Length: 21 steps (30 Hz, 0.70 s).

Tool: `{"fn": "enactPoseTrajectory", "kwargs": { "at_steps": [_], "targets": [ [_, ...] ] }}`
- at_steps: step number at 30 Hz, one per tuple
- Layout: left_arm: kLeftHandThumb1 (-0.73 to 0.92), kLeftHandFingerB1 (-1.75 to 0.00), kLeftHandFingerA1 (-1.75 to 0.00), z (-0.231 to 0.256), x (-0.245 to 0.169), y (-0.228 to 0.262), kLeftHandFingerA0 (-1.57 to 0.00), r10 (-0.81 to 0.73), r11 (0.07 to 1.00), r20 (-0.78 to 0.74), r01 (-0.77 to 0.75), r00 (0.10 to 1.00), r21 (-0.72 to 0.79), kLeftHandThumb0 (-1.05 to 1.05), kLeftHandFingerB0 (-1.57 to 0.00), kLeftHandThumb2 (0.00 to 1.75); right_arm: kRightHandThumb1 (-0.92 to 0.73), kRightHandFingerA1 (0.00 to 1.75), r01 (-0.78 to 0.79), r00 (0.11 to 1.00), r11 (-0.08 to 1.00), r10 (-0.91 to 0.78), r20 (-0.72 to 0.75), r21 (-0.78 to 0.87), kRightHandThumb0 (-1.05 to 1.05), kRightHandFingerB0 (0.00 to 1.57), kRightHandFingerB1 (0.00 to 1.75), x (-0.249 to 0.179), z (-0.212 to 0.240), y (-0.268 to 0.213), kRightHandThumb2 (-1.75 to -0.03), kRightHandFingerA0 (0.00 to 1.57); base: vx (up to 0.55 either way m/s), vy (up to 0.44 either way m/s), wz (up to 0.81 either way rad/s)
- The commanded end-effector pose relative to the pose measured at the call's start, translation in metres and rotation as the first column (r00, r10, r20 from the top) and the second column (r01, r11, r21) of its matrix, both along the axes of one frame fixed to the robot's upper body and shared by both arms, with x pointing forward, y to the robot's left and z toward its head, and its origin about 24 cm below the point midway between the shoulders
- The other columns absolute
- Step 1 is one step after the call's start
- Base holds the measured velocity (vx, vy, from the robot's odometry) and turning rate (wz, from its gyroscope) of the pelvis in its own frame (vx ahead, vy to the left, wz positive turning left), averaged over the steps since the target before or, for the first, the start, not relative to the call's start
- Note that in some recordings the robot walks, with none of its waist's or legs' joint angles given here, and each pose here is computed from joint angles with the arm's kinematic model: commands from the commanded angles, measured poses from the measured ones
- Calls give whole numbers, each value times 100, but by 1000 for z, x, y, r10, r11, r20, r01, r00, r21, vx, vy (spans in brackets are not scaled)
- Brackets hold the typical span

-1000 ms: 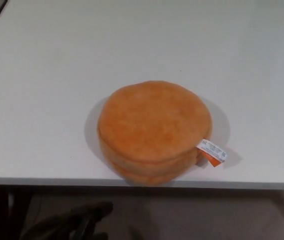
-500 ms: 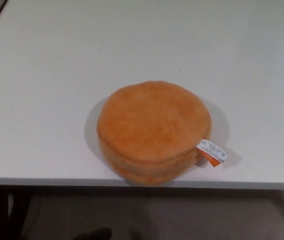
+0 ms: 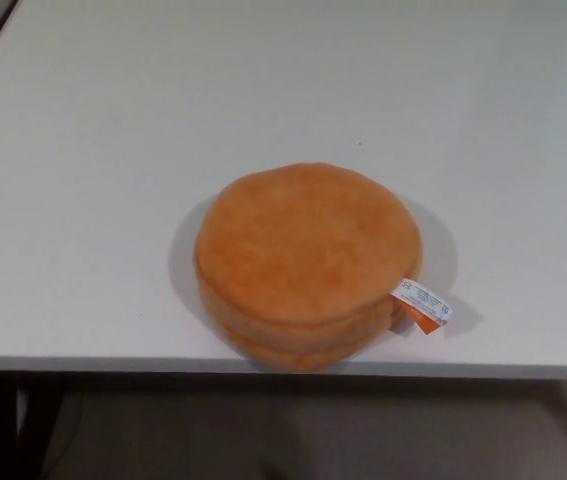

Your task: A soft plate is kept in the center of the table close to the robot and the robot uses its left hand to pick up the plate, turns it upside down and places it back on the table

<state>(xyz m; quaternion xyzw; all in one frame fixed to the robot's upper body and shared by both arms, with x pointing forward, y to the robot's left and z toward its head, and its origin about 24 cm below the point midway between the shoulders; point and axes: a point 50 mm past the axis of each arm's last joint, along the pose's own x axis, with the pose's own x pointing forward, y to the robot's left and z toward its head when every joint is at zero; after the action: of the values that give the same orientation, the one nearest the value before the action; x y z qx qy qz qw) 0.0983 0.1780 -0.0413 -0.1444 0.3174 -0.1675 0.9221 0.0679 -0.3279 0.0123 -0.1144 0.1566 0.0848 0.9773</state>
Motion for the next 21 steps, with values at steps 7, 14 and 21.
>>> {"fn": "enactPoseTrajectory", "kwargs": {
  "at_steps": [7,14,21],
  "targets": [
    [69,-31,-49,2,-21,18,-2,73,968,434,-169,898,186,-102,-2,111,-92,41,5,999,999,-3,49,-38,-80,15,26,-6,1,-6,-69,23,0,0,0],
    [70,-34,-49,1,-21,19,-2,70,966,443,-171,894,193,-102,-1,111,-92,41,6,999,1000,-4,48,-29,-81,14,27,-6,-2,-7,-69,22,0,0,0],
    [68,-30,-45,1,-21,20,0,55,965,460,-165,886,202,-100,-1,111,-92,42,-3,999,999,5,49,-42,-81,14,27,-7,-2,-5,-69,22,0,0,0]
  ]
}}
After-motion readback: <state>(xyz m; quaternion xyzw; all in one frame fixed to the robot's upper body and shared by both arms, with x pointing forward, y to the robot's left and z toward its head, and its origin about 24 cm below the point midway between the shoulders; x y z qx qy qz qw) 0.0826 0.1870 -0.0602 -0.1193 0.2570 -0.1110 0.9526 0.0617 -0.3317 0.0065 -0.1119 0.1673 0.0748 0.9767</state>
